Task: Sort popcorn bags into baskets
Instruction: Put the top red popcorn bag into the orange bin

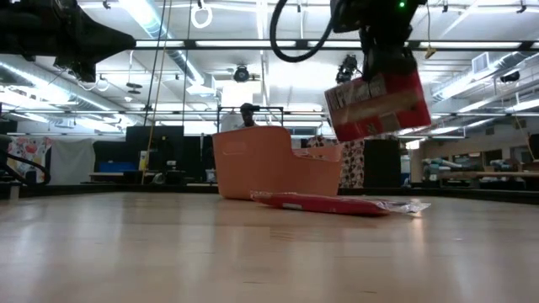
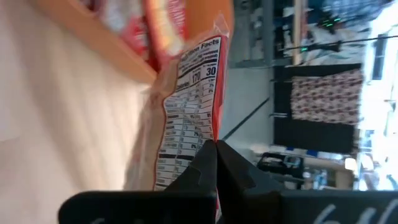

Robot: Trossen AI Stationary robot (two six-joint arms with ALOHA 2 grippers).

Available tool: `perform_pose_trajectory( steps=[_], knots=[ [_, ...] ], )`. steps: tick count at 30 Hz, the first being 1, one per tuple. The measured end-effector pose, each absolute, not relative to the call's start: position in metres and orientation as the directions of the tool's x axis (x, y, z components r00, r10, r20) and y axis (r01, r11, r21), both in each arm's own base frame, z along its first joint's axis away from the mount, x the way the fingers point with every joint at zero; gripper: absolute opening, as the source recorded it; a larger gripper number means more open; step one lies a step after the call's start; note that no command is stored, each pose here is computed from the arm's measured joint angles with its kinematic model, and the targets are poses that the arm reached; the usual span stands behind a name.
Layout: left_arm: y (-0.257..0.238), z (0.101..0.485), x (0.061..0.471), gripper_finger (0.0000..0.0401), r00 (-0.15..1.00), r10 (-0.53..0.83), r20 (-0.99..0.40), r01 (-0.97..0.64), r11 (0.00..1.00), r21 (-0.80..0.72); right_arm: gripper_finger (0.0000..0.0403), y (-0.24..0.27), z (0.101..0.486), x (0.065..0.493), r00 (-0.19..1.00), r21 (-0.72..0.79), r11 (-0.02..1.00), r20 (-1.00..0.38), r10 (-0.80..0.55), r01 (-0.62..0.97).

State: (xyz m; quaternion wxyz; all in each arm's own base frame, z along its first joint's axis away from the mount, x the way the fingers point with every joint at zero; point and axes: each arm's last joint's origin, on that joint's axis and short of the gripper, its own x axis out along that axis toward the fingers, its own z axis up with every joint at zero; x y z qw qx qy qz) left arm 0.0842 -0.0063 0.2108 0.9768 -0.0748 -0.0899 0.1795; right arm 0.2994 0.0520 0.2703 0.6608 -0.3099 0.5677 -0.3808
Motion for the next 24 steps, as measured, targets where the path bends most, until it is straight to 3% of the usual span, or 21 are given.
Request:
perform_pose_trajectory(
  steps=[4,12,20,24],
  knots=[
    [-0.006,0.211,0.084,0.0016,0.919,0.365,0.150,-0.337,0.924,-0.180,0.0000,0.035,0.278,0.302,0.078,-0.871,0.473,-0.466,-0.881,0.133],
    [-0.006,0.213,0.084,0.0016,0.916,0.366,0.165,-0.335,0.923,-0.189,0.0000,-0.011,0.282,0.336,0.151,-0.874,0.481,-0.468,-0.871,0.064],
    [-0.006,0.213,0.084,0.0016,0.916,0.366,0.165,-0.335,0.923,-0.189,0.0000,-0.058,0.292,0.367,0.320,-0.849,0.526,-0.510,-0.798,-0.041],
    [-0.006,0.213,0.084,0.0016,0.916,0.366,0.165,-0.336,0.924,-0.183,0.0000,-0.070,0.292,0.377,0.480,-0.807,0.567,-0.568,-0.669,-0.164]
  ],
)
